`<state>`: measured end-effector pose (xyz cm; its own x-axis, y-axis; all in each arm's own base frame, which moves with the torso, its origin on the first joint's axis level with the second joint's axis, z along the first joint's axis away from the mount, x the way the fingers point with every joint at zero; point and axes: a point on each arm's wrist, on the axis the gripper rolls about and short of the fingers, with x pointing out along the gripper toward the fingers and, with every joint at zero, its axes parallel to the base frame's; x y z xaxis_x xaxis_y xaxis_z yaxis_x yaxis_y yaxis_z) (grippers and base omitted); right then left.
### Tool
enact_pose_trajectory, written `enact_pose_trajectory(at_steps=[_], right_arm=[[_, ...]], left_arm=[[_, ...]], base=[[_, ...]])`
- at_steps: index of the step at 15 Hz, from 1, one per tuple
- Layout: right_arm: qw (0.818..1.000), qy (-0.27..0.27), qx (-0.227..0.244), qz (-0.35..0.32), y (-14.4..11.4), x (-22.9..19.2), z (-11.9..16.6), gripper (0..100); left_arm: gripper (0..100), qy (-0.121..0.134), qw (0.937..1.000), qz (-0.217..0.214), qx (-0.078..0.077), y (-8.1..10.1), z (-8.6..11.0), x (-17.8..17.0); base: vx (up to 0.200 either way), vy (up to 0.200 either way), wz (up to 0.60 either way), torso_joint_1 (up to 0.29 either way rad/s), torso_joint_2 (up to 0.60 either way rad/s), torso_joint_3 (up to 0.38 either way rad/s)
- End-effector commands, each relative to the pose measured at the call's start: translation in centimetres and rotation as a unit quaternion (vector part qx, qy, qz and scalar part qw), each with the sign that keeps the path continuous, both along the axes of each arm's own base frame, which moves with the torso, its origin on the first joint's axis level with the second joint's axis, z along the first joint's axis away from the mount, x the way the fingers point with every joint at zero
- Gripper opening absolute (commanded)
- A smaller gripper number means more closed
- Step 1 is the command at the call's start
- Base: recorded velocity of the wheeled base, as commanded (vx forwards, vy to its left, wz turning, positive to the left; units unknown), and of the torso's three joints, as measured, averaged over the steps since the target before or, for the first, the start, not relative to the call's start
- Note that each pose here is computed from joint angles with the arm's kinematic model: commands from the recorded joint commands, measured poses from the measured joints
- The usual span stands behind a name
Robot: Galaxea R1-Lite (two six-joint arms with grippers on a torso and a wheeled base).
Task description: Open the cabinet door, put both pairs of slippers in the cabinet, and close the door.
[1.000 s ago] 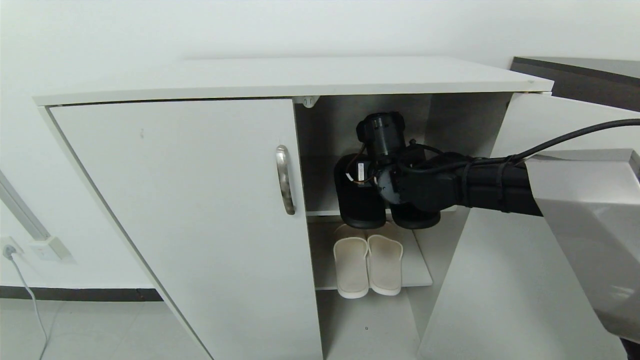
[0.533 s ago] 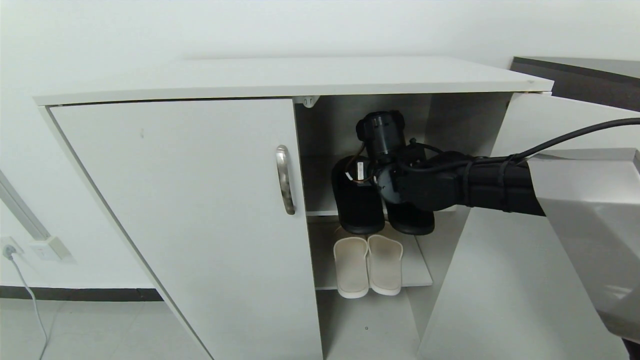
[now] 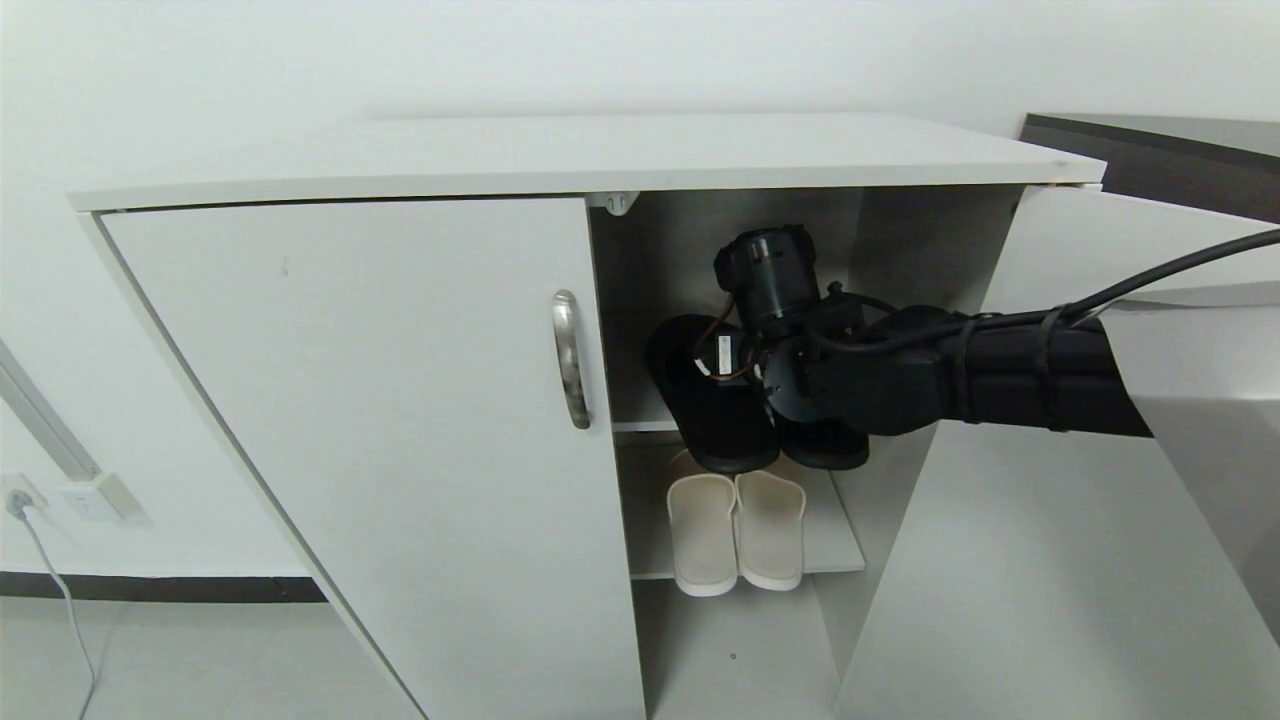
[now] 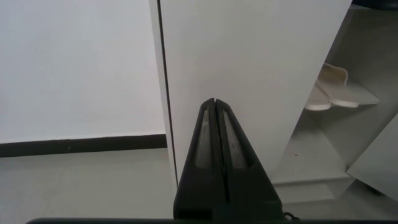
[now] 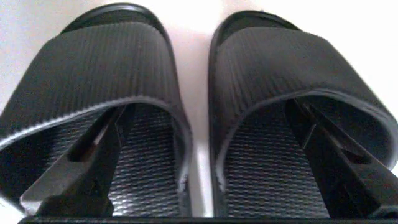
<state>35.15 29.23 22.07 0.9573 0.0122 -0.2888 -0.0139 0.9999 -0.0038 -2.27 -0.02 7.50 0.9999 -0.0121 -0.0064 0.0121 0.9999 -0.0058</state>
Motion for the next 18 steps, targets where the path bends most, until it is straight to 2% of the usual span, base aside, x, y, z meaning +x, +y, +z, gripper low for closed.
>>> enact_pose_trajectory(at_steps=[1, 6, 10, 14, 16, 17, 18], right_arm=[[1.000, 0.000, 0.004, 0.000, -0.1, -0.4, 0.3, 100], [1.000, 0.019, 0.005, 0.014, -0.6, -3.6, 0.2, 100], [0.999, 0.012, 0.020, 0.044, -1.3, -7.6, 1.4, 100], [0.995, -0.001, 0.036, 0.089, -2.6, -12.7, 2.3, 100], [0.992, 0.016, 0.032, 0.124, -3.6, -14.6, 1.1, 100], [0.986, 0.018, 0.048, 0.161, -4.5, -15.5, 0.6, 100], [0.979, 0.017, 0.054, 0.194, -5.1, -16.2, -0.1, 0]], left_arm=[[0, 0.000, 1.0000, 0.000, -0.001, 0.0, 0.0, 0.0], [0, 0.000, 1.0000, 0.000, -0.001, 0.0, 0.0, 0.0], [0, 0.000, 1.0000, 0.001, -0.001, 0.0, 0.0, 0.0], [0, 0.000, 1.0000, 0.000, -0.002, 0.0, 0.0, 0.0], [0, 0.000, 1.0000, 0.000, -0.001, 0.0, 0.0, 0.0], [0, 0.000, 1.0000, 0.000, 0.000, 0.0, 0.0, 0.0], [0, 0.000, 1.0000, 0.000, 0.001, 0.0, 0.0, 0.0]], base=[[0.000, 0.000, 0.00, 0.000, 0.00, 0.000], [0.000, 0.000, 0.00, 0.000, 0.00, 0.000], [0.000, 0.000, 0.00, 0.000, 0.00, 0.000], [0.000, 0.000, 0.00, 0.000, 0.00, 0.000], [0.000, 0.000, 0.00, 0.000, 0.00, 0.000], [0.000, 0.000, 0.00, 0.000, 0.00, 0.000], [0.000, 0.000, 0.00, 0.000, 0.00, 0.000]])
